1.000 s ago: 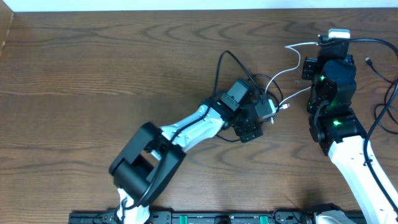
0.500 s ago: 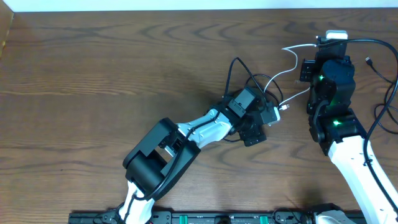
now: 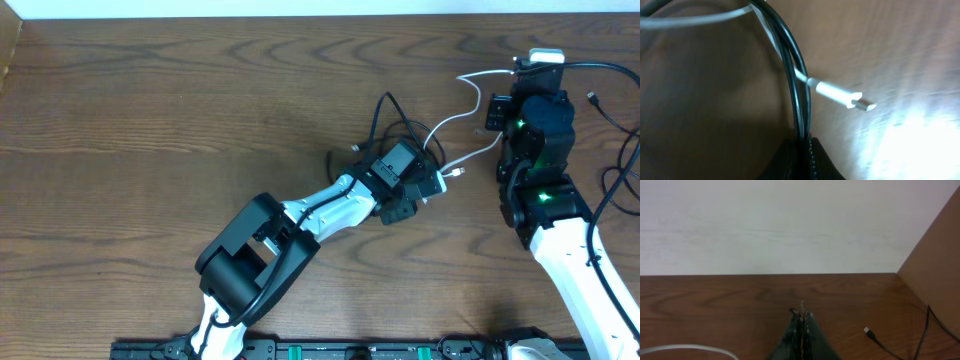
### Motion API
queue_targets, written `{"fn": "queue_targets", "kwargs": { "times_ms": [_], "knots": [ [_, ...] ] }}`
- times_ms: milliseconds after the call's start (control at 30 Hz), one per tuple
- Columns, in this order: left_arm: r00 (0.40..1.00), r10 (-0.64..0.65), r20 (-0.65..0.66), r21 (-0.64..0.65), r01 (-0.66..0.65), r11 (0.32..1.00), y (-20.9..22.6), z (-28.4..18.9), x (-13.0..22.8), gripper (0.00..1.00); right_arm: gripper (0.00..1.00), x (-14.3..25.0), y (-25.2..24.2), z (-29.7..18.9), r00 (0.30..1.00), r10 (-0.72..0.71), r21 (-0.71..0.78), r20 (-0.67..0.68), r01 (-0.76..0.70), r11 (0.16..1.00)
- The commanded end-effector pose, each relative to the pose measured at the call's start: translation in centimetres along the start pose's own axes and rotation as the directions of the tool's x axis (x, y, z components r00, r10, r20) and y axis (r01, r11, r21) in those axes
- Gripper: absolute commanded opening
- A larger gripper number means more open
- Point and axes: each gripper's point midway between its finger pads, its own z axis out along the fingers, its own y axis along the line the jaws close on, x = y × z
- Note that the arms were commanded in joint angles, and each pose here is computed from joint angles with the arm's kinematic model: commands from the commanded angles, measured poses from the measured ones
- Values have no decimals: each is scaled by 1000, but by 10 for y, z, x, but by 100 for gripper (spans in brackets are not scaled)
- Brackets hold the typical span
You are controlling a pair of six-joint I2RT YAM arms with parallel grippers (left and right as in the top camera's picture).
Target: Untangle cables
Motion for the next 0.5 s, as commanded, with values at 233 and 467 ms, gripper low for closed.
{"fn": "queue_targets", "kwargs": {
  "times_ms": [233,467],
  "knots": [
    [943,-325,-74,-242,299,923,86,2,68,8,1,13,-44,9,998,27,105,-53,-22,994],
    [795,-603,59,-321,587,743,149,-17,101,8,1,45,-108,10,985,56,251,-164,-13,968]
  ]
}}
